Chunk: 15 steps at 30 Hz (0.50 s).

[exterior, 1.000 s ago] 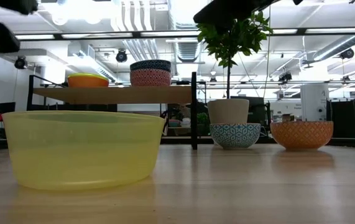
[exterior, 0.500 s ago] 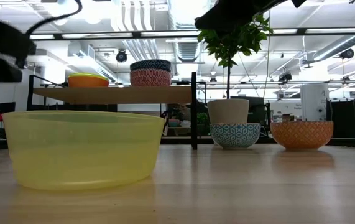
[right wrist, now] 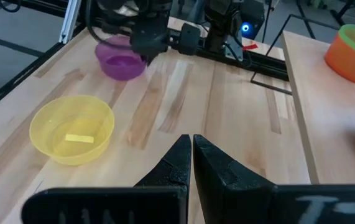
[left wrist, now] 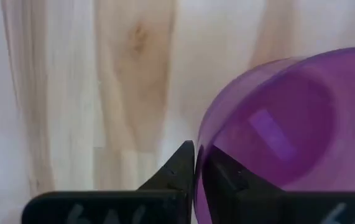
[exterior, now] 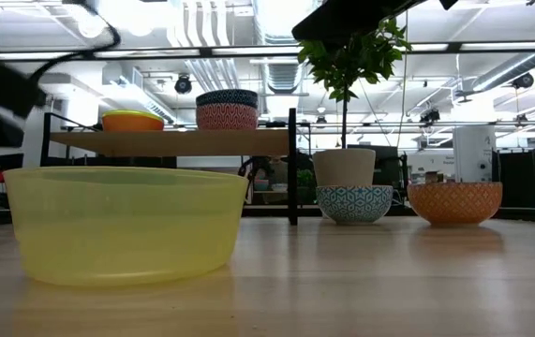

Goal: Place and stack bowls onto a shelf
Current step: Stack the purple bowl on the green bowl on the shelf

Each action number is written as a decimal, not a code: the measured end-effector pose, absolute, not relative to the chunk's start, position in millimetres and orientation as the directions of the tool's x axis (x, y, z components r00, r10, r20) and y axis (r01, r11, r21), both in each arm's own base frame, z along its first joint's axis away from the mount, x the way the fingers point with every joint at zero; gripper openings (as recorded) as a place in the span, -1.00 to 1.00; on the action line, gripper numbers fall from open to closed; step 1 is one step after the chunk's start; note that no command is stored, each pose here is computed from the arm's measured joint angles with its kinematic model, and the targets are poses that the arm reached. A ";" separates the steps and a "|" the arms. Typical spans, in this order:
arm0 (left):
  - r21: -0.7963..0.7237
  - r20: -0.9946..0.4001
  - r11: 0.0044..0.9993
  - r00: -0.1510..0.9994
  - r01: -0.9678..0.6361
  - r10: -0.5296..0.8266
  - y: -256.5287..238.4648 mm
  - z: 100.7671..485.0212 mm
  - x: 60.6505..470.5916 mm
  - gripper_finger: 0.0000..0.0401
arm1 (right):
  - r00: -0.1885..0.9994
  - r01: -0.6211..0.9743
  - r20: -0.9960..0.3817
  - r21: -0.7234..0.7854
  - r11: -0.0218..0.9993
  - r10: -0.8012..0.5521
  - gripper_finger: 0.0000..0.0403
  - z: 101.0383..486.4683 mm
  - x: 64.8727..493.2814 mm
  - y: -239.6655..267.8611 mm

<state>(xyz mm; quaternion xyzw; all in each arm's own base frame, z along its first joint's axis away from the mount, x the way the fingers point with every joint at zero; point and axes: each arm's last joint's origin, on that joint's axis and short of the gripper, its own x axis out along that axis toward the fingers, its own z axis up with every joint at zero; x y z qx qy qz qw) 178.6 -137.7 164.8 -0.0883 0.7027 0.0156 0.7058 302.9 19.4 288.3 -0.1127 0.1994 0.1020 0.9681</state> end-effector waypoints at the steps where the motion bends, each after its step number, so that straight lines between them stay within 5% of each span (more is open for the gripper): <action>1: -0.123 -0.992 0.982 0.031 -0.143 -0.119 -138.4 170.2 179.6 -0.95 | 0.900 -0.244 -0.409 -0.181 0.953 0.153 -0.96 288.3 302.9 19.4; 9: -0.253 -0.927 0.957 0.317 -0.141 -0.198 -114.3 245.3 190.9 -1.00 | 0.903 -0.253 -0.403 -0.219 0.943 0.149 -0.96 290.2 302.3 18.0; 15: -0.191 -0.863 0.910 0.505 -0.367 0.023 -46.3 323.3 177.6 -1.00 | 0.890 -0.252 -0.432 -0.204 0.946 0.144 -0.96 287.7 300.8 17.0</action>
